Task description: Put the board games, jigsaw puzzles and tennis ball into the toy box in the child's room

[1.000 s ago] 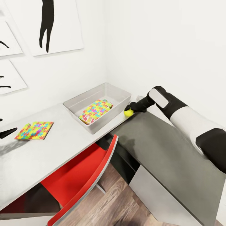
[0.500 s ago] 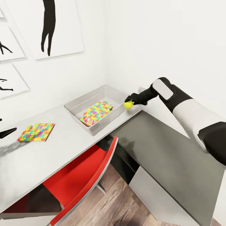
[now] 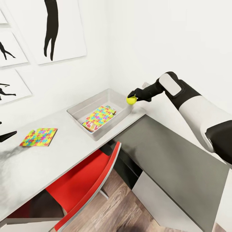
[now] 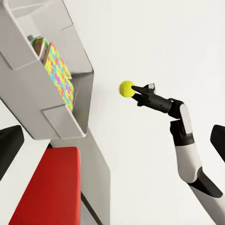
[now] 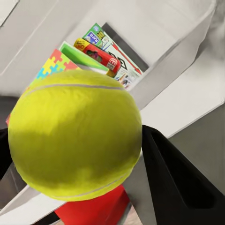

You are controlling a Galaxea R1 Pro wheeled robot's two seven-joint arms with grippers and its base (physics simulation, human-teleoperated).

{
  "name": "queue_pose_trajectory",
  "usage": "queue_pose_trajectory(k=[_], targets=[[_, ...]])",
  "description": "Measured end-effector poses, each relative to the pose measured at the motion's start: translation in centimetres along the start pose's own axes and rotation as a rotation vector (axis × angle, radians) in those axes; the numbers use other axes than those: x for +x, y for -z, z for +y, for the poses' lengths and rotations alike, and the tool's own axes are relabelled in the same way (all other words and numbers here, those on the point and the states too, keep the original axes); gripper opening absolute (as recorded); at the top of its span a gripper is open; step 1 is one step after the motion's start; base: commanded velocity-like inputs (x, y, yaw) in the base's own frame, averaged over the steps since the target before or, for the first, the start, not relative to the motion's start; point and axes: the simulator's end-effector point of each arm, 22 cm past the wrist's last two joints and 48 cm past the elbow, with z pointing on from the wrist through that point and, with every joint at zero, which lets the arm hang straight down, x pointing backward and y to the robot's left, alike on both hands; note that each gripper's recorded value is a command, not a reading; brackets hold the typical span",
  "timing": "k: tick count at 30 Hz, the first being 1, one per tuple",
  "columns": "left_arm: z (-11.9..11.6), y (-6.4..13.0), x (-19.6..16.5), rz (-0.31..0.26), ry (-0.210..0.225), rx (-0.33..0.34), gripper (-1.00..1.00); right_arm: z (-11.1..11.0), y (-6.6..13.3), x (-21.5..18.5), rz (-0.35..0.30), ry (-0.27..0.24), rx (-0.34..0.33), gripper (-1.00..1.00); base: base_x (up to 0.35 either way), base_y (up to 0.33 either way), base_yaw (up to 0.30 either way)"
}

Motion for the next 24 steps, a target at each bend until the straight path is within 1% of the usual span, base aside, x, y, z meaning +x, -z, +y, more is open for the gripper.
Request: queue_pose_trajectory(k=[2,4,7,10,15,24], targets=[[-0.2,0.0,-0.1,0.000,0.000,0.000,1.00,0.2,0.3,-0.2,-0.003,-0.001,-0.002,-1.00,0.000,0.000,0.000],[-0.2,0.0,-0.1,0.001,0.000,0.000,1.00,1.3,0.3,-0.4,-0.009,0.010,-0.018,-1.00,0.000,0.000,0.000],[-0.2,0.0,-0.1,0.000,0.000,0.000,1.00,3.4,-0.2,-0.2,-0.008,0.032,-0.042,-1.00,0.000,0.000,0.000],[-0.2,0.0,-0.1,0.000,0.000,0.000,1.00,4.6,-0.6,-0.2,-0.018,0.041,-0.053,-1.00,0.000,0.000,0.000],[-0.3,0.0,-0.1,0.000,0.000,0.000,1.00,5.1,-0.7,-0.4,-0.030,0.045,-0.057,-1.00,0.045,0.017,0.000],[-0.3,0.0,-0.1,0.000,0.000,0.000,1.00,5.0,-0.9,-0.2,-0.031,0.042,-0.057,-1.00,0.080,0.036,0.000]])
